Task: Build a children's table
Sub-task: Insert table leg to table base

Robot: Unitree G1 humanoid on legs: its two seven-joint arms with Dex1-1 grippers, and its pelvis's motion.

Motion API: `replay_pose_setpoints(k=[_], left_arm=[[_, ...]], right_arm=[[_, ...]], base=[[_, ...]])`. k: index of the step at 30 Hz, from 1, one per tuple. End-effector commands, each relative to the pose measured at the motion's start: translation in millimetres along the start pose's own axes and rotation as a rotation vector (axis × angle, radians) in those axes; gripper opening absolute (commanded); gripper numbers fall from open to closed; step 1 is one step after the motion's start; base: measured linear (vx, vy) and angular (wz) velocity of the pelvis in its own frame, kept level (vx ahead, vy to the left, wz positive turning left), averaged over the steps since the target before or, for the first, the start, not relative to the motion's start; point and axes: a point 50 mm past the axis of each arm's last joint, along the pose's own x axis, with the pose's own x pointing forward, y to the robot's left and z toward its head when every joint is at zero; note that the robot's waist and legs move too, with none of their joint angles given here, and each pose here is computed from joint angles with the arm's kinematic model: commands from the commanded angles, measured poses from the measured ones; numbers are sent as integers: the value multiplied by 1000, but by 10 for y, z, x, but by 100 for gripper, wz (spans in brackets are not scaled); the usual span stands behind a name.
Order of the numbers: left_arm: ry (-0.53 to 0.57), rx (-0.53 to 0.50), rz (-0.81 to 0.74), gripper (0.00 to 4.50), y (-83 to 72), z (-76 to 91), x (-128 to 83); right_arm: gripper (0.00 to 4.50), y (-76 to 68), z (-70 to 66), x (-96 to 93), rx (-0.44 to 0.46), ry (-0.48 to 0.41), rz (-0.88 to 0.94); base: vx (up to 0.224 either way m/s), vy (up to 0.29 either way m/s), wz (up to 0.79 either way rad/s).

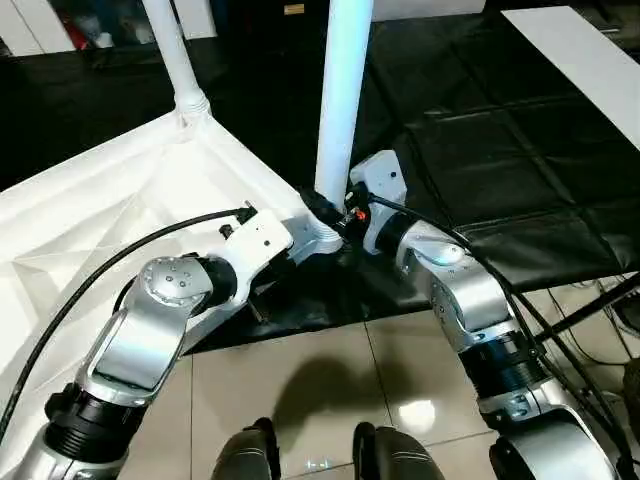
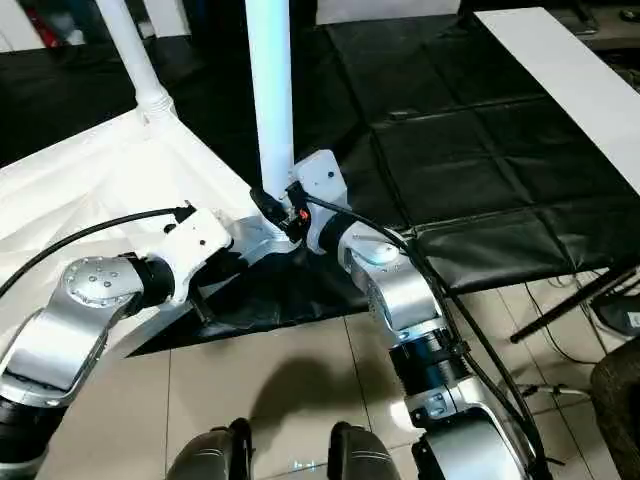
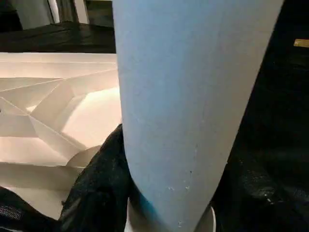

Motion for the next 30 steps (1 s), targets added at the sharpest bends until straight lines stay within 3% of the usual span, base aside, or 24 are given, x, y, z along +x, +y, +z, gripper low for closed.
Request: replay_pose_setpoints(k=[1, 4, 6, 8, 16, 21, 30], left_arm=[[5, 72, 88, 0, 159, 64, -90], [-8, 64, 84, 0, 197, 86, -88], [-20, 65, 71, 0, 207, 106, -83], [-26, 63, 62, 0, 217, 117, -82], [-46, 46, 51, 0, 277, 106, -15], [-45, 96, -2, 0, 377, 86, 70], [-106, 243, -204, 0, 395, 150, 210]], right_arm=[[188, -31, -851, -248, 133, 376, -65], [188, -39, -827, -242, 121, 361, -58], [244, -44, -817, -237, 143, 353, -52], [244, -67, -809, -237, 140, 348, -59], [333, -165, -748, -322, 117, 289, -47], [368, -270, -635, -574, 127, 192, -17], [445, -375, -470, -928, 93, 120, -24]], base=[[0, 0, 0], [0, 0, 0], [0, 0, 0], [0, 0, 0], [0, 0, 0], [0, 0, 0], [0, 0, 0]])
